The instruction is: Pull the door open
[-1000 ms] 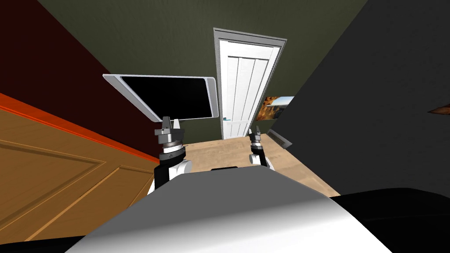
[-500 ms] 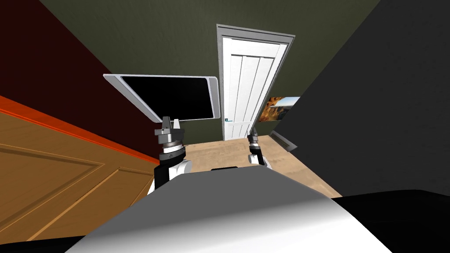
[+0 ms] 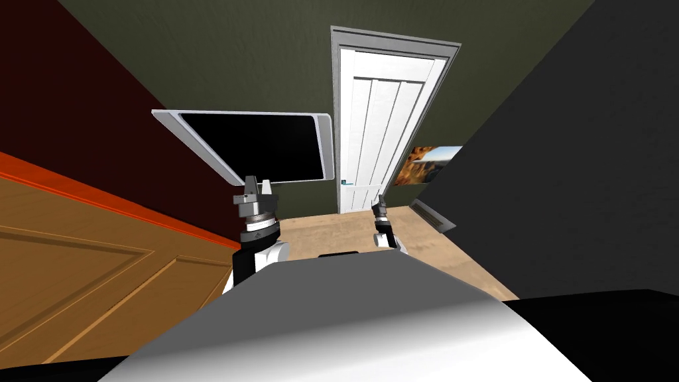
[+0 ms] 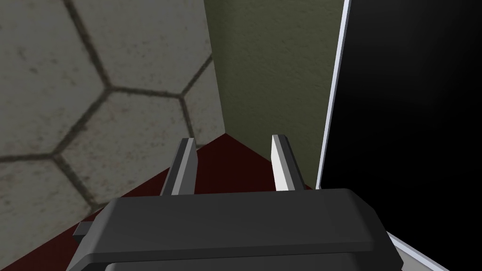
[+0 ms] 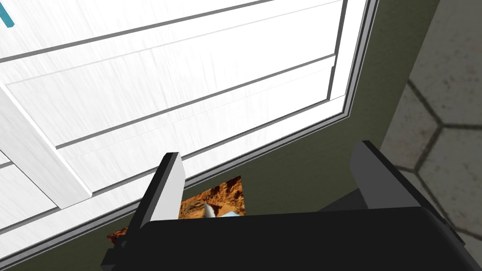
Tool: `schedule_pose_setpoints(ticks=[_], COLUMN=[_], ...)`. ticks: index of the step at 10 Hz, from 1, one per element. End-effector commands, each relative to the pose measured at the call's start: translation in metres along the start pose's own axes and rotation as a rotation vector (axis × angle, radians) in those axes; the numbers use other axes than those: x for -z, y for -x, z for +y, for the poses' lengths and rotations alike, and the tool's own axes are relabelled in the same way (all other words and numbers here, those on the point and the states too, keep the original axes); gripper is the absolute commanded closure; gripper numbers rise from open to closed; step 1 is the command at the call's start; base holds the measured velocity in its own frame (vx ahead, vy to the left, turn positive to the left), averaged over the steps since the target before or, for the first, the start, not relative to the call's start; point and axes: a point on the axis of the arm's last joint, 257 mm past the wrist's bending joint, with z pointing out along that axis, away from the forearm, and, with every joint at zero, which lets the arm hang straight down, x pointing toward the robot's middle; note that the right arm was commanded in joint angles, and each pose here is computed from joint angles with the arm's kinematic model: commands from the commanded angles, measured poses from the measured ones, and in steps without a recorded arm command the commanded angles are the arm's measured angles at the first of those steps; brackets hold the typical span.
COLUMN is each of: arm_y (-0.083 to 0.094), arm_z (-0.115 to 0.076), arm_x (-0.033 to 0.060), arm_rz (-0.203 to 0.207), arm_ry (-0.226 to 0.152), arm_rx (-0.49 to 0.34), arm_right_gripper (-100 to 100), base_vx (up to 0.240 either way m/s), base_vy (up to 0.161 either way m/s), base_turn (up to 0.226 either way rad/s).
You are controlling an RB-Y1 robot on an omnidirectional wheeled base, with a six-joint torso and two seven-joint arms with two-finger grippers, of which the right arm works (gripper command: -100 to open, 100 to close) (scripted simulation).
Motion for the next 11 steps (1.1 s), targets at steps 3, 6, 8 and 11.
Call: schedule_pose_setpoints(ticks=[3,6,8,11], arm_y=[0.002,0.006,0.008,0.011], arm_z=[-0.031,-0.056,-0.072,-0.094], arm_x=[0.0042,0.0081,0.0111,0.0162], arm_rz=[0.000,0.000,-0.001,-0.002], arm_ry=[-0.052,-0.096,-0.125,-0.167], arm_rx=[0.003,0.007,0.011,0.016], arm_right_gripper=[-100,-100,-100,-100], base_vx=[0.087,0.104,0.113,0.099], base_vy=[0.031,0.022,0.004,0.028], base_turn=[0.046,0.047,0.043,0.041])
